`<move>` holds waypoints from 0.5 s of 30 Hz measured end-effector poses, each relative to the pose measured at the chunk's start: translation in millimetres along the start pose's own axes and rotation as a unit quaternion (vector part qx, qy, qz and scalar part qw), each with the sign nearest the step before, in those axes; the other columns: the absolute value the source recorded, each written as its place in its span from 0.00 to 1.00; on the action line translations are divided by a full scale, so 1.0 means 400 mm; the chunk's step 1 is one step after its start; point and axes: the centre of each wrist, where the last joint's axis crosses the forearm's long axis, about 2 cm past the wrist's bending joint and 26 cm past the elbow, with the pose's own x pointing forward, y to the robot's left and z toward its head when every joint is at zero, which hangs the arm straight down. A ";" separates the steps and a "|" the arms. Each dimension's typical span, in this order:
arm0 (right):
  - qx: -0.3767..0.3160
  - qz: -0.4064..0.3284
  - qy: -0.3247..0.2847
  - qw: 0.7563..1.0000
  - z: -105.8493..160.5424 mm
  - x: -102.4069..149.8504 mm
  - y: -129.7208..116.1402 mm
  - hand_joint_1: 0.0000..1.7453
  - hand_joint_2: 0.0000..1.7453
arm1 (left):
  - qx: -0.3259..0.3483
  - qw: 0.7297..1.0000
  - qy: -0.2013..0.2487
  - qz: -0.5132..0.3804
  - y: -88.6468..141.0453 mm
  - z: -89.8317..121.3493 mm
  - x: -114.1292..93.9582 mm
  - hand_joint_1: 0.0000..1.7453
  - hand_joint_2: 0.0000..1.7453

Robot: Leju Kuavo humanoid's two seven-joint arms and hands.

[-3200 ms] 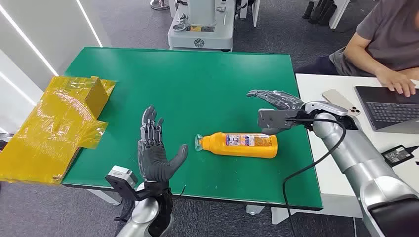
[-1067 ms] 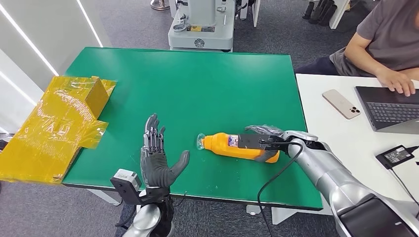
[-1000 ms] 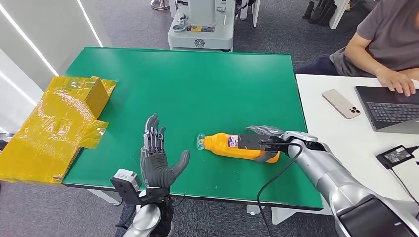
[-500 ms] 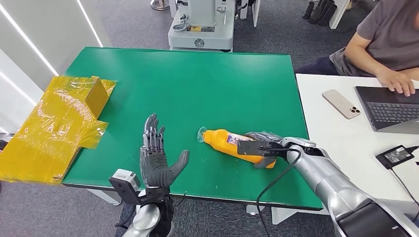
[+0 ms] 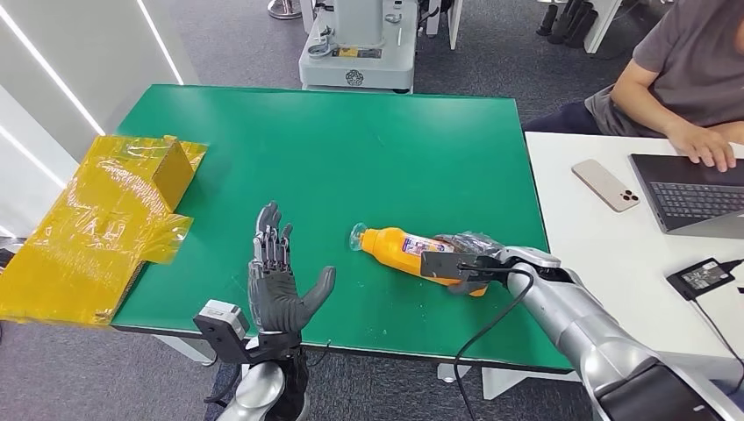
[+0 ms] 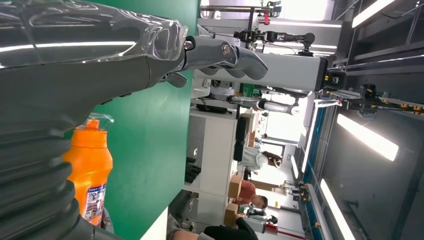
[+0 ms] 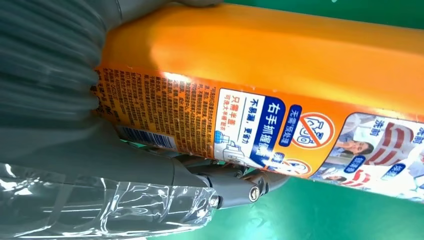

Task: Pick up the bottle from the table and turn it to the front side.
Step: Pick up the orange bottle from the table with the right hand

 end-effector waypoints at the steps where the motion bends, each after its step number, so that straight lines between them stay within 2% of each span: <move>1: -0.006 0.002 -0.001 1.000 -0.001 0.000 0.002 1.00 1.00 | 0.000 1.000 0.000 0.000 0.000 0.000 0.000 0.00 1.00; 5: -0.061 0.014 -0.005 0.998 -0.008 0.008 0.015 1.00 1.00 | 0.001 1.000 -0.001 0.001 0.000 -0.001 0.001 0.00 1.00; 10: -0.134 0.011 -0.037 0.990 -0.025 0.048 0.018 1.00 1.00 | 0.000 1.000 -0.003 0.000 0.000 -0.002 0.003 0.00 1.00; 15: -0.244 -0.008 -0.105 0.964 -0.039 0.103 0.023 1.00 1.00 | -0.004 1.000 -0.010 -0.005 0.001 -0.005 0.007 0.00 1.00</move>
